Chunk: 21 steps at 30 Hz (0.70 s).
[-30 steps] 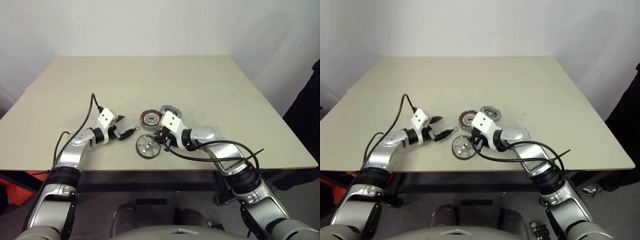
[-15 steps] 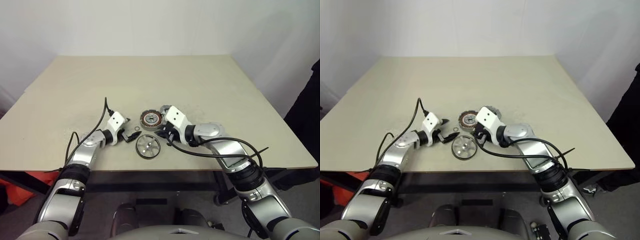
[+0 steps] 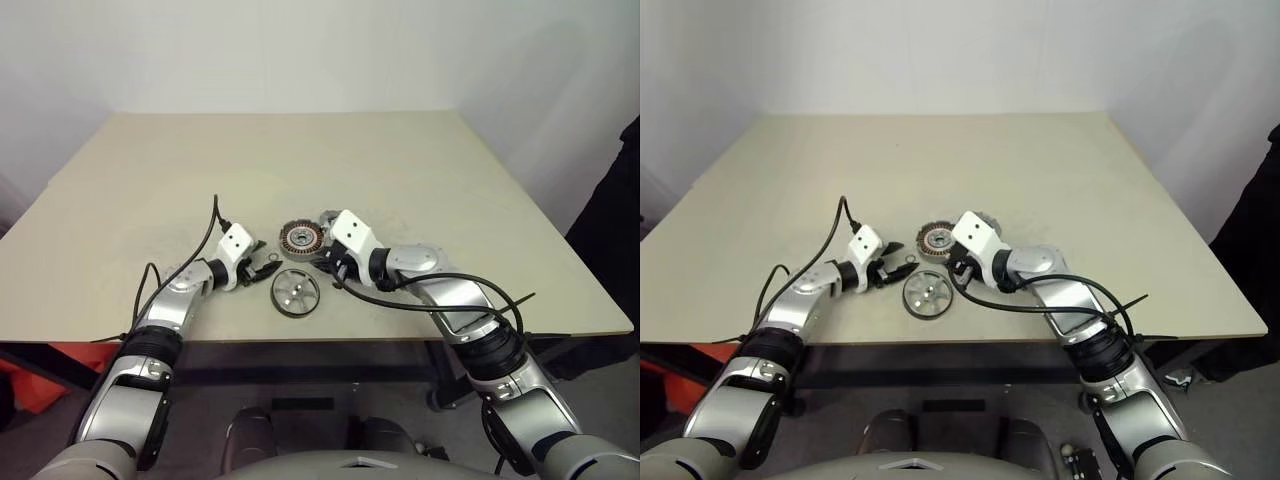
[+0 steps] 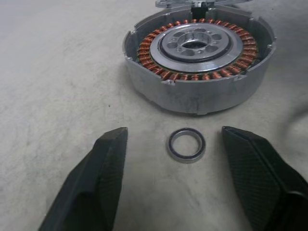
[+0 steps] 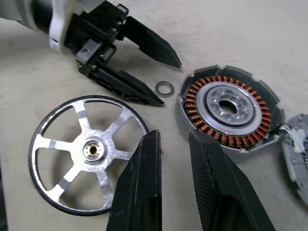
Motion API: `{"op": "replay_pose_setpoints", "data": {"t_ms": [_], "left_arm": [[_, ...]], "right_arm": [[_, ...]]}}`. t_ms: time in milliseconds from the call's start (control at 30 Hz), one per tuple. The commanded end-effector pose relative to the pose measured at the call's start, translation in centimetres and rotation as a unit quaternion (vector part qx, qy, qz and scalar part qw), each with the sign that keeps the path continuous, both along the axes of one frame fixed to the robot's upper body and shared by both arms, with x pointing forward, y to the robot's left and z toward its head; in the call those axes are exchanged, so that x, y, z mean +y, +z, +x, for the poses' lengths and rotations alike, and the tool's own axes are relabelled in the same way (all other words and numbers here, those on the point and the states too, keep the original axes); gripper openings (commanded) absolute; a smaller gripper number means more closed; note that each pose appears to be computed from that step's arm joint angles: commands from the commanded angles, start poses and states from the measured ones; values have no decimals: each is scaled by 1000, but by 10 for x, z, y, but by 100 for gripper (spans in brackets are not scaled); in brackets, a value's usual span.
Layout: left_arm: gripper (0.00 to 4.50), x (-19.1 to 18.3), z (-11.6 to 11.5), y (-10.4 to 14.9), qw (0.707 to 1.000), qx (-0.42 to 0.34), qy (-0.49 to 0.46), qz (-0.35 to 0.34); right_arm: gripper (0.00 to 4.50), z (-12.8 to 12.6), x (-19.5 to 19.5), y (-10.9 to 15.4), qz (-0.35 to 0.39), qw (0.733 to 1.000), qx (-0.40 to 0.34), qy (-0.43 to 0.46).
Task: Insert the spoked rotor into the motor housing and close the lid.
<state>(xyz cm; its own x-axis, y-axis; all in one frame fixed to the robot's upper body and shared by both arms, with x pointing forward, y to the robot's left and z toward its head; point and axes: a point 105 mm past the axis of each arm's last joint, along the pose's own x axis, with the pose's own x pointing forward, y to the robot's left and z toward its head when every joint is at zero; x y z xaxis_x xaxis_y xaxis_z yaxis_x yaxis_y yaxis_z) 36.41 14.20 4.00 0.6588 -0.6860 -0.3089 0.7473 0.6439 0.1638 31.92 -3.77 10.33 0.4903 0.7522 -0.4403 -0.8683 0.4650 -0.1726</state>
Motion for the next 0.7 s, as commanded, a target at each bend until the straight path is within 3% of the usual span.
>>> {"op": "replay_pose_setpoints", "data": {"t_ms": [33, 167, 200, 300, 567, 700], "left_arm": [[263, 5, -2, -2, 1000, 5, 3, 14], [136, 9, -1, -3, 1000, 7, 10, 23], [136, 10, -1, -3, 1000, 8, 12, 21], [72, 14, 0, -4, 999, 8, 20, 27], [72, 19, 4, -1, 999, 5, 38, 16], [72, 18, 12, 23, 995, 13, 56, -76]], "right_arm": [[93, 7, 2, 21, 21, 999, -32, -1], [93, 9, 2, 22, 22, 999, -35, -4], [93, 9, 2, 22, 22, 999, -35, -5], [93, 10, 2, 22, 22, 999, -37, -6], [93, 13, 2, 23, 22, 999, -41, -9], [93, 14, 2, 23, 22, 999, -41, -10]]}}
